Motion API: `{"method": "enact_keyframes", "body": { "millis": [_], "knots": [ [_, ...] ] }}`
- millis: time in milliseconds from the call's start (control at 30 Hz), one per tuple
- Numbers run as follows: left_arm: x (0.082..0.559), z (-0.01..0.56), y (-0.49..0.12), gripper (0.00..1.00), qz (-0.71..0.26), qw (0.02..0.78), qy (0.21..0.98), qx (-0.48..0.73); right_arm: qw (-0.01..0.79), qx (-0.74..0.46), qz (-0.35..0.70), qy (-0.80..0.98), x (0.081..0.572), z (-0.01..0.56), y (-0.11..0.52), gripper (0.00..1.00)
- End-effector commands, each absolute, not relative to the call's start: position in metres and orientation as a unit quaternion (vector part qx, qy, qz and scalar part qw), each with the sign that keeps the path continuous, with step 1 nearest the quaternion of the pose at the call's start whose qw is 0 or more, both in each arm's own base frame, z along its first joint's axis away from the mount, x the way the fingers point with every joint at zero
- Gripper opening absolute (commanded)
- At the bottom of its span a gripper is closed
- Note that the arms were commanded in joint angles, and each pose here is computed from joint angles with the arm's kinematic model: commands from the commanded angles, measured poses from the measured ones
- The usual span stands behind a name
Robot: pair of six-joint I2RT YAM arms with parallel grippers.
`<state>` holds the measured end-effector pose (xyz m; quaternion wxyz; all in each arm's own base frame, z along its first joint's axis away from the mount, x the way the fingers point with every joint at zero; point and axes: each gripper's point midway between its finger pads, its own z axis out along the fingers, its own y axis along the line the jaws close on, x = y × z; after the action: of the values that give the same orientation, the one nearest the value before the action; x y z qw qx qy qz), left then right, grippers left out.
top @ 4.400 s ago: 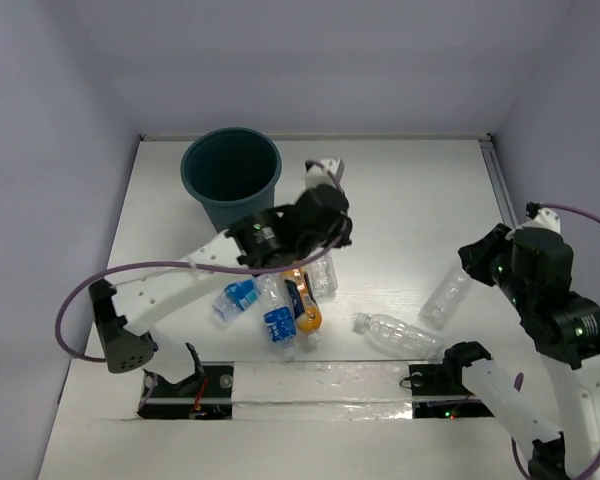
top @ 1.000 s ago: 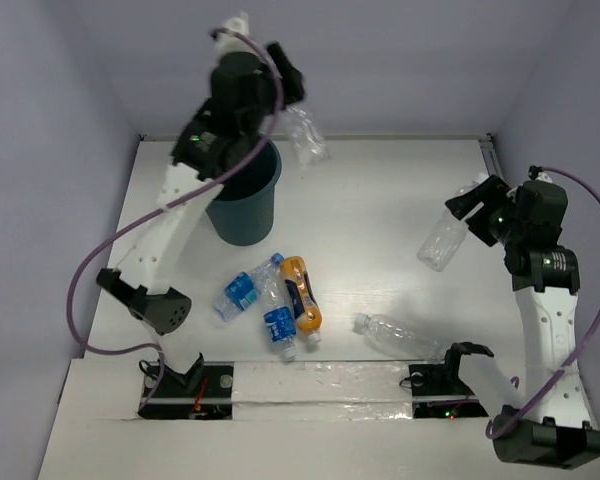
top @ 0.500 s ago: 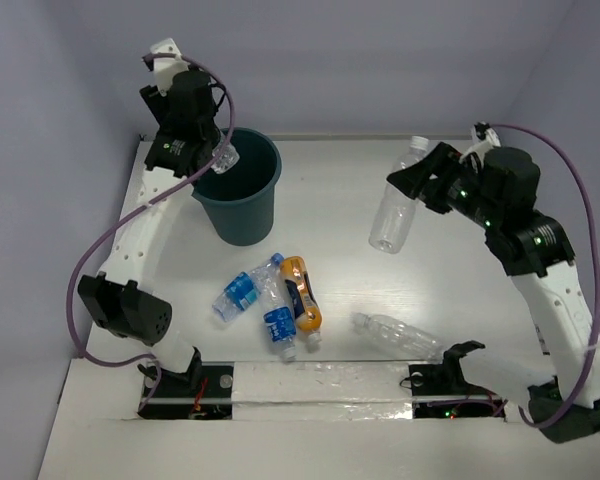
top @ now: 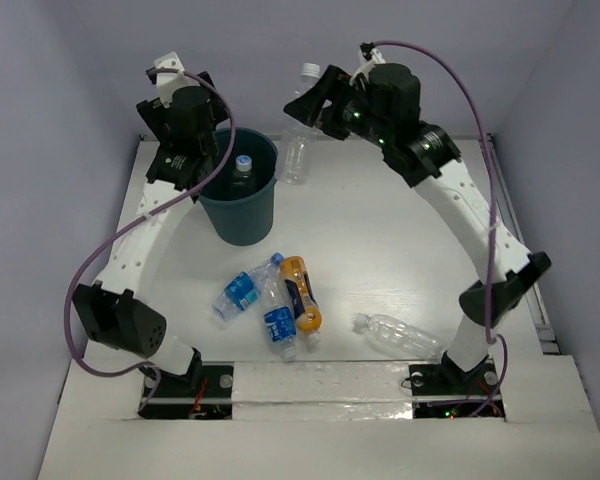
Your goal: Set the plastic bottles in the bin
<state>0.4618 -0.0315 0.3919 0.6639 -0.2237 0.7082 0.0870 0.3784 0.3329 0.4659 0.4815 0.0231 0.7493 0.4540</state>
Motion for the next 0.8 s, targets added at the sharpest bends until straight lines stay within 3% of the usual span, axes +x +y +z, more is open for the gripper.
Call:
{"method": "enact_keyframes", "body": {
  "millis": [0,133,233,367,500,567,633,667,767],
  "knots": [
    [0.415,0.475,-0.042,0.91,-0.038,0.715,0.655,-0.241,0.510,0.032,0.487,0.708,0.403,0.491,0.358,0.64],
    [0.372,0.457,-0.060,0.74,-0.123,0.680,0.688,-0.221,0.513,0.035,0.495,0.701,0.429,0.481,0.387,0.65],
    [0.321,0.418,-0.087,0.46,-0.218,0.628,0.722,-0.193,0.527,0.037,0.493,0.691,0.448,0.478,0.404,0.65],
    [0.271,0.330,-0.101,0.31,-0.251,0.531,0.786,-0.191,0.533,0.035,0.498,0.683,0.462,0.464,0.426,0.66],
    [0.223,0.268,-0.108,0.31,-0.271,0.448,0.831,-0.186,0.556,0.025,0.468,0.687,0.463,0.439,0.457,0.74],
    [0.199,0.252,-0.113,0.34,-0.286,0.409,0.847,-0.182,0.560,0.010,0.453,0.693,0.459,0.429,0.468,0.85],
    [0.186,0.230,-0.117,0.43,-0.292,0.372,0.863,-0.178,0.556,0.011,0.446,0.701,0.457,0.418,0.475,0.94],
    [0.177,0.226,-0.124,0.54,-0.307,0.353,0.868,-0.166,0.556,0.014,0.445,0.702,0.458,0.417,0.475,0.96],
    [0.165,0.202,-0.128,0.72,-0.307,0.315,0.884,-0.159,0.570,0.014,0.441,0.693,0.454,0.433,0.465,1.00]
  ]
}}
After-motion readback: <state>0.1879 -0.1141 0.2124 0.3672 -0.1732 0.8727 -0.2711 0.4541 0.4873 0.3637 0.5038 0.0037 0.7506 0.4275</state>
